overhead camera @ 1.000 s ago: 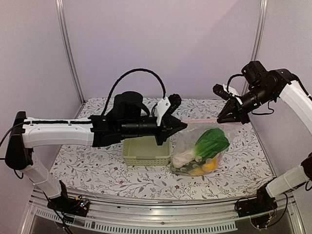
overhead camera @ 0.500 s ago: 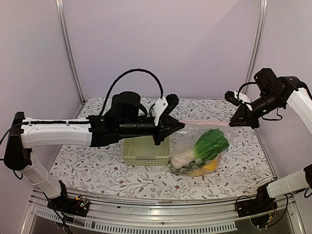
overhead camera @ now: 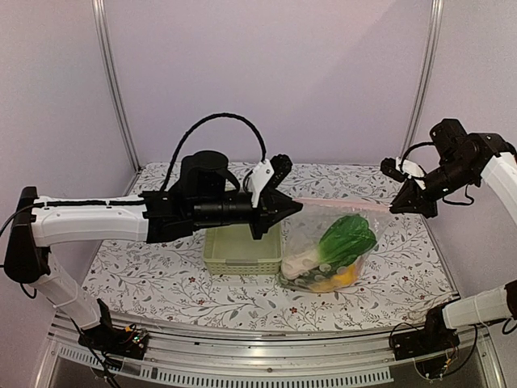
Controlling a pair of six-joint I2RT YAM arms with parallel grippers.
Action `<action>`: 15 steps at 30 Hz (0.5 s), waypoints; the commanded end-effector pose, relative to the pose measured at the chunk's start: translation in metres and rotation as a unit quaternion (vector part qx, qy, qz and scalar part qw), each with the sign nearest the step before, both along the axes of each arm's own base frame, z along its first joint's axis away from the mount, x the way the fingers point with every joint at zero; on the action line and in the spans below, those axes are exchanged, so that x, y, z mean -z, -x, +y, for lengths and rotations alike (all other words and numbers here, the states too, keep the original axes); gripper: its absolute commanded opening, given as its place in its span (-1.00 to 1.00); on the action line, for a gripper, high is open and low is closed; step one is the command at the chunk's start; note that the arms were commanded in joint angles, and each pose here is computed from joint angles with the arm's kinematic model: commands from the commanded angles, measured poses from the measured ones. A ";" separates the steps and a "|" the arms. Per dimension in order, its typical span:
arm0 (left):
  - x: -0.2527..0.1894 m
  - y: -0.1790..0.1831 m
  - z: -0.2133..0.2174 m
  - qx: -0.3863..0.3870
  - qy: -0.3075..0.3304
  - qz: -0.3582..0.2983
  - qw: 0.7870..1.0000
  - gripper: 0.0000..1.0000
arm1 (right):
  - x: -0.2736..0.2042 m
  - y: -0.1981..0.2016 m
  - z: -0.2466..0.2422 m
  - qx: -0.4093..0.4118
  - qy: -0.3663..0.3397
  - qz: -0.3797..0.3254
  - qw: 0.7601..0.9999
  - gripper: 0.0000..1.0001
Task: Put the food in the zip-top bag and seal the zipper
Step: Zip the zipper on the zipper food storage bag.
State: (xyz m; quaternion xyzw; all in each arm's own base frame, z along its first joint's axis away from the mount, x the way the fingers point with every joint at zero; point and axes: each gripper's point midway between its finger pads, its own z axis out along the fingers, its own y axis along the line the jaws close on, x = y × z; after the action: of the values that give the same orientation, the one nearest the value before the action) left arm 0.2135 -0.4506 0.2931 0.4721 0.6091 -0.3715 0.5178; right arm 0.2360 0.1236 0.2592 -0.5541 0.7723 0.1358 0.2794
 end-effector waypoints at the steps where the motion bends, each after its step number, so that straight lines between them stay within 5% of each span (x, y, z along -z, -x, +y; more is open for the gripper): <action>1: -0.017 -0.006 0.013 -0.014 0.015 -0.017 1.000 -1.00 | 0.013 0.010 -0.026 0.020 0.058 0.015 0.998 -1.00; 15: -0.007 -0.026 -0.003 -0.015 0.010 -0.030 0.999 -1.00 | 0.001 -0.001 -0.021 0.020 0.039 -0.002 0.999 -0.97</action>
State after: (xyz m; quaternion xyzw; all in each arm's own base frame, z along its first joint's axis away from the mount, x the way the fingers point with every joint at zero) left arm 0.2155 -0.4511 0.2917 0.4751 0.6077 -0.3682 0.5191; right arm 0.2368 0.1161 0.2586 -0.5558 0.7740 0.1173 0.2798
